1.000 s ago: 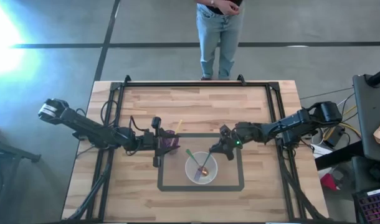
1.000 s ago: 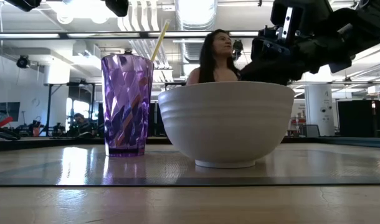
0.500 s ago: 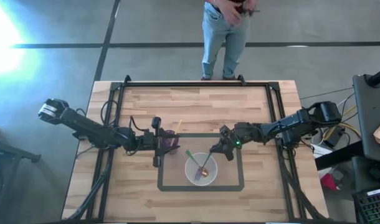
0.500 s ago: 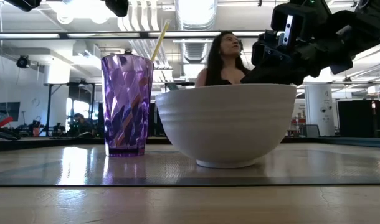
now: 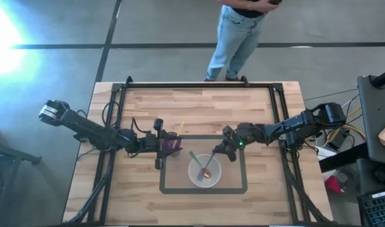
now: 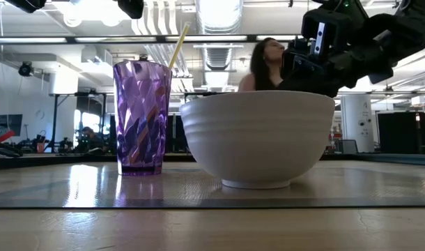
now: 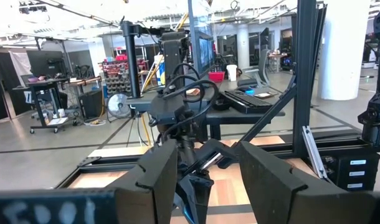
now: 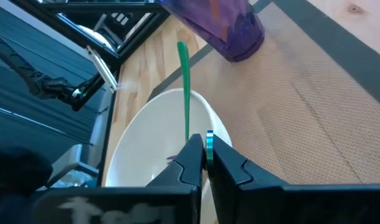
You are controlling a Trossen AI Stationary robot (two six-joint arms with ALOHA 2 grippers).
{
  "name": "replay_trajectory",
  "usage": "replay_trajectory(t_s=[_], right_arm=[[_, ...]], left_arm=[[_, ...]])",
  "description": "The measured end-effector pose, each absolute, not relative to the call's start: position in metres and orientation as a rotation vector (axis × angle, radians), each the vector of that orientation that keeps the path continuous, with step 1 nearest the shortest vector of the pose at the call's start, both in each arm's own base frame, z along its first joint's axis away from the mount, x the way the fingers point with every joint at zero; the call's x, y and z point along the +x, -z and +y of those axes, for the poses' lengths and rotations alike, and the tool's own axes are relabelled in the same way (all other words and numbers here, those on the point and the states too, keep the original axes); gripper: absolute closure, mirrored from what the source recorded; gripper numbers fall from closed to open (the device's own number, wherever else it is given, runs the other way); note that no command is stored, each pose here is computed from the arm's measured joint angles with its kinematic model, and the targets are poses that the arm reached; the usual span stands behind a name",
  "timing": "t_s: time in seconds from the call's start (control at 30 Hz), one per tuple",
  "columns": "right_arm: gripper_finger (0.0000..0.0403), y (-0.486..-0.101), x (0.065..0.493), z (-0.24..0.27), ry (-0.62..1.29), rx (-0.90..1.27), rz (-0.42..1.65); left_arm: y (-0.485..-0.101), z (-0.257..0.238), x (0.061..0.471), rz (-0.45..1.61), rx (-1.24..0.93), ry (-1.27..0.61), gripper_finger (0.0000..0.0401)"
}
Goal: Pick & Place Utensil
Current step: Put the purple fork into the white bowl on the transparent mat
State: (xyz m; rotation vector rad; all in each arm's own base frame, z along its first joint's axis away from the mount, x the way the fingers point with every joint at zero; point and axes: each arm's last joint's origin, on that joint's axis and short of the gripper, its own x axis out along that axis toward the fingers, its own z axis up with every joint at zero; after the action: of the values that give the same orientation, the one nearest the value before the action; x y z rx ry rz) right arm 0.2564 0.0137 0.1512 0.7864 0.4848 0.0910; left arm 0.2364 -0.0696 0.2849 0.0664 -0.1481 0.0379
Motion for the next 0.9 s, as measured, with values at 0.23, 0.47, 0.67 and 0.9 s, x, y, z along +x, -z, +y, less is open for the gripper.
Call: replay_trajectory(t_s=[0.23, 0.47, 0.67, 0.9], right_arm=[[0.0386, -0.1504, 0.2559, 0.0114, -0.079, 0.788, 0.493], [0.0376, -0.1471, 0.2544, 0.0114, -0.061, 0.804, 0.531], [0.0354, -0.1470, 0.2543, 0.0119, -0.065, 0.804, 0.535], [0.0312, -0.1472, 0.2543, 0.0119, -0.062, 0.814, 0.534]], left_arm=[[-0.2849, -0.0696, 0.2364, -0.148, 0.066, -0.038, 0.0233], [-0.2847, -0.0696, 0.2364, -0.148, 0.067, -0.038, 0.0233], [-0.2847, -0.0698, 0.2363, -0.148, 0.066, -0.037, 0.0233], [-0.2847, -0.0698, 0.2363, -0.148, 0.067, -0.037, 0.0233]])
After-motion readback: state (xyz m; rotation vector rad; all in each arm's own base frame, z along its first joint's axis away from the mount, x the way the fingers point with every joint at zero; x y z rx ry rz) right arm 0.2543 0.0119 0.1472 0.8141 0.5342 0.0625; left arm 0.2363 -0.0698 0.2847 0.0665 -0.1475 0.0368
